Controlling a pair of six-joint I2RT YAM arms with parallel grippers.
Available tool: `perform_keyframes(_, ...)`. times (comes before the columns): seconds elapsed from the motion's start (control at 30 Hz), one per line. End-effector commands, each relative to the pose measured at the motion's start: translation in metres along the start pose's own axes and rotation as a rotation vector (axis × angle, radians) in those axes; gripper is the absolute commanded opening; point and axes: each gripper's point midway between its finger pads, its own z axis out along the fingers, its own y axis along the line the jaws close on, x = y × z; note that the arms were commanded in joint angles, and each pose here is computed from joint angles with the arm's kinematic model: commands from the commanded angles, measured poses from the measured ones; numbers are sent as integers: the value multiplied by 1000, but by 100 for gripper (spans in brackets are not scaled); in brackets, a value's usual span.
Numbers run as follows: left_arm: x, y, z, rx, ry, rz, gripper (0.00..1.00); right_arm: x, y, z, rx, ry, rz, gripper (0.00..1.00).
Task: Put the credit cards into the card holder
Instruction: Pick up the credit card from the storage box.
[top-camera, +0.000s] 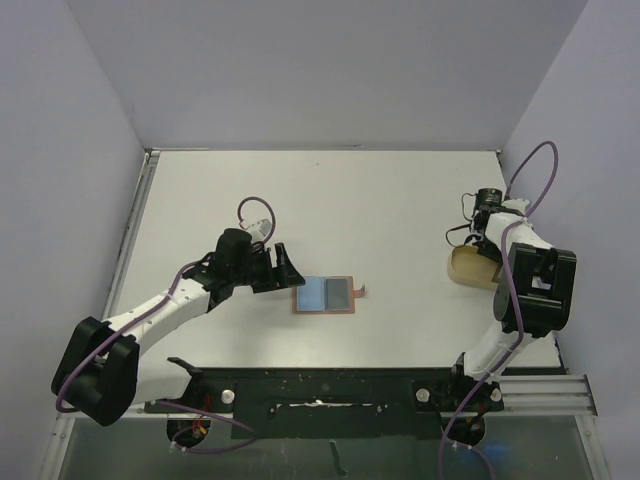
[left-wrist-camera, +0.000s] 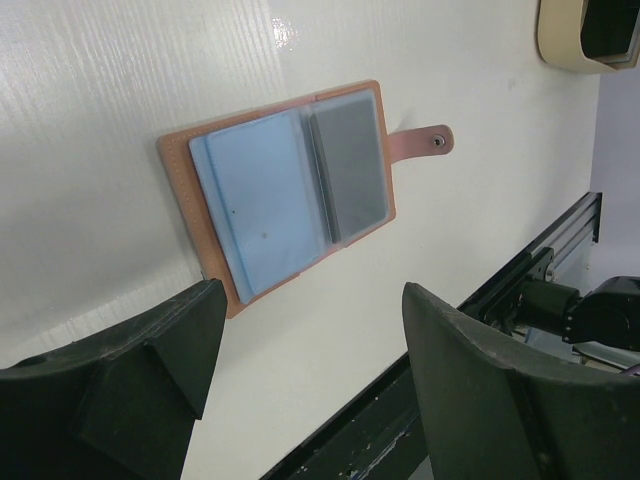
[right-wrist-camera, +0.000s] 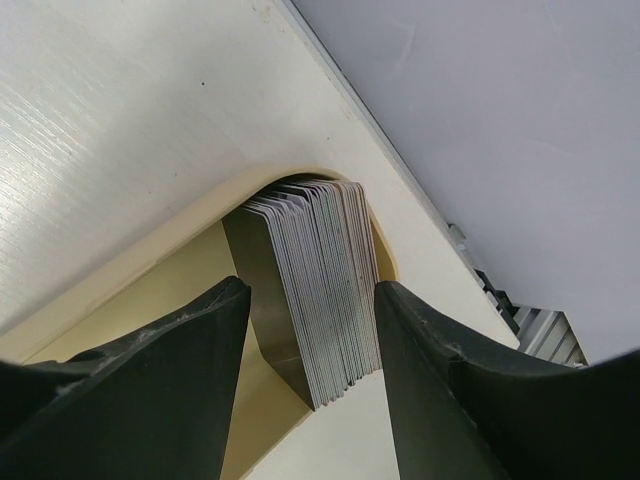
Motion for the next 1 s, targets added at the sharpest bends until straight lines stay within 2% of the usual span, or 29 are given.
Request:
perform_keyframes(0.0,-10,-9,-4,35,-43,8,70,-8,-7,2,44,-31,15,52)
perform_keyframes(0.5,-9,-9,-2,39,-36,6,70,-7,-10,1,50,-27,12,39)
perform_keyframes(0.97,-8,-8,-2,41,-34,3,70,-14,-17,-5,50,-47,35,34)
